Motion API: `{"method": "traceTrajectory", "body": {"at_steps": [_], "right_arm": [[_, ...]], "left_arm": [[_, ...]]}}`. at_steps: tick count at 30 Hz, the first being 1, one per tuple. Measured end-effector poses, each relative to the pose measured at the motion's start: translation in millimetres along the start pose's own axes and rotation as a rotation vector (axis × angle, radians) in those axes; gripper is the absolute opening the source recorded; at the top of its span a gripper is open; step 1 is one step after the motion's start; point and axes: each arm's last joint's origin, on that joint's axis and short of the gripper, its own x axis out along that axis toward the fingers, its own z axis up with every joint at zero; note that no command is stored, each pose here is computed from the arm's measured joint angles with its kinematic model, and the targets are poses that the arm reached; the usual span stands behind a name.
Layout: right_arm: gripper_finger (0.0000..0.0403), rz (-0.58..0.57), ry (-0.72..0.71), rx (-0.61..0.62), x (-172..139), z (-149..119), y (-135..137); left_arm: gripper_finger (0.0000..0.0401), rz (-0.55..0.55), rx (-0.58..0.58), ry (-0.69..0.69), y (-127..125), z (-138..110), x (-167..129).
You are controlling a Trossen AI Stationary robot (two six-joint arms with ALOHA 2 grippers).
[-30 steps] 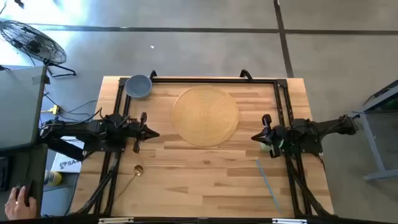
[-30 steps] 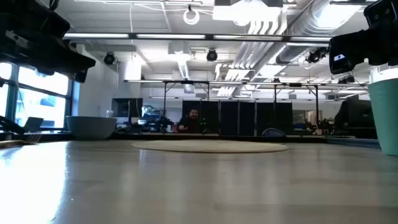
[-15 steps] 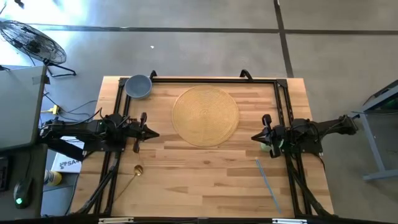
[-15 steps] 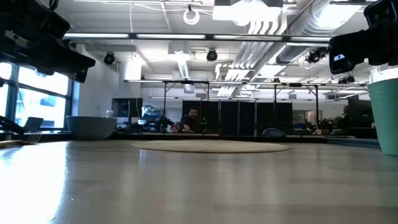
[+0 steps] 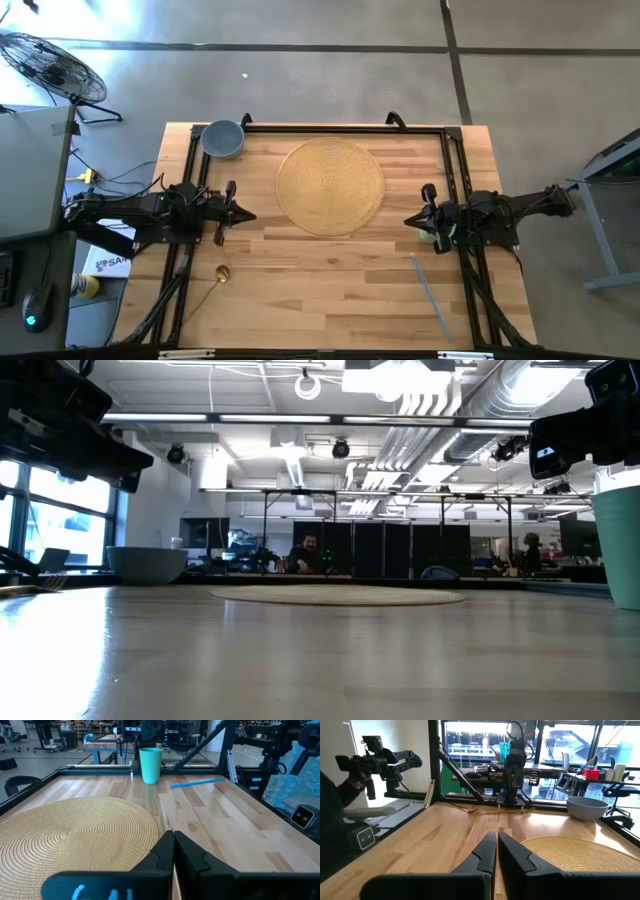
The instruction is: Pick & Place Utensil
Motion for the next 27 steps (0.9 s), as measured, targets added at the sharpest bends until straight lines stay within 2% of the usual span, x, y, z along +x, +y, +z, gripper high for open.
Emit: {"method": "traceTrajectory", "body": {"at_steps": [9,19,21,25,27], "right_arm": [[0.0012,0.000,0.000,0.000,0,0,0],[0.0012,0.000,0.000,0.000,0,0,0],[0.0012,0.000,0.000,0.000,0,0,0],[0.0012,0.000,0.000,0.000,0,0,0],[0.0012,0.000,0.000,0.000,0,0,0]], "left_arm": [[0.0001,0.004,0.002,-0.018,0,2,0],[0.0001,-0.032,0.021,-0.277,-1,27,-3],[0.0001,0.038,0.047,-0.316,0,30,-4],[0.0001,0.357,-0.073,-0.353,10,33,-4],[0.0001,0.429,-0.090,-0.326,12,31,-2]]}}
